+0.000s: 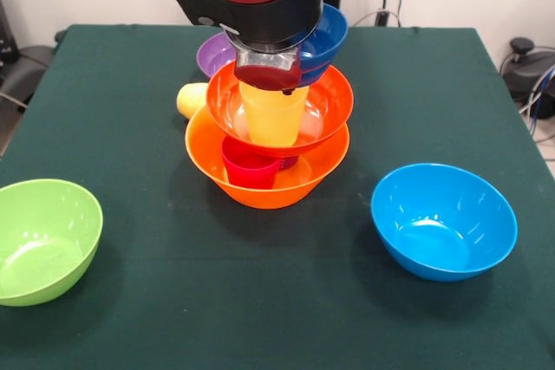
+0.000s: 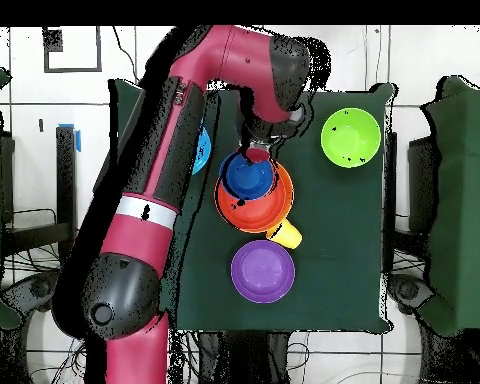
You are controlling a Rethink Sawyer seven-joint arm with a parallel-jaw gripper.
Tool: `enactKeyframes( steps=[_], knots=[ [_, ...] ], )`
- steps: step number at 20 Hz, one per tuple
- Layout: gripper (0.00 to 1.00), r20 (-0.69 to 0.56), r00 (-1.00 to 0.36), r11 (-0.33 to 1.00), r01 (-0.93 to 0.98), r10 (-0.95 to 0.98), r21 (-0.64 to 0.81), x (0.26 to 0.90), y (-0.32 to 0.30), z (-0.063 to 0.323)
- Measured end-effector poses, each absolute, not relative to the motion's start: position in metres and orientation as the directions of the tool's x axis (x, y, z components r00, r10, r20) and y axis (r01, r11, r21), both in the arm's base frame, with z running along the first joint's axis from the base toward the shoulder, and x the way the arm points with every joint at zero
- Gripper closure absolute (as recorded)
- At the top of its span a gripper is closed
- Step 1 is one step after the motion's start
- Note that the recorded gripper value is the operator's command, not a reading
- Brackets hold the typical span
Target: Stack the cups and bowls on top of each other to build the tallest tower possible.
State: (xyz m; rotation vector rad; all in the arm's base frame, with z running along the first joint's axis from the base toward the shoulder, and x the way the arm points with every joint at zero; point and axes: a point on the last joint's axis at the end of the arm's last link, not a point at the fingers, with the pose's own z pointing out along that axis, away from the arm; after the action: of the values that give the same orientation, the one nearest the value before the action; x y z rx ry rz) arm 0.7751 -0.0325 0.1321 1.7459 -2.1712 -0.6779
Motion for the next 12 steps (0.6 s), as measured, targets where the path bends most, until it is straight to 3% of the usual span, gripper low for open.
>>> enactKeyframes(
  steps=[12],
  knots=[
    [1.00,-0.061,-0.225,0.162,-0.839,-0.973,0.519,0.7785,-0.0343,0.1297]
  ],
)
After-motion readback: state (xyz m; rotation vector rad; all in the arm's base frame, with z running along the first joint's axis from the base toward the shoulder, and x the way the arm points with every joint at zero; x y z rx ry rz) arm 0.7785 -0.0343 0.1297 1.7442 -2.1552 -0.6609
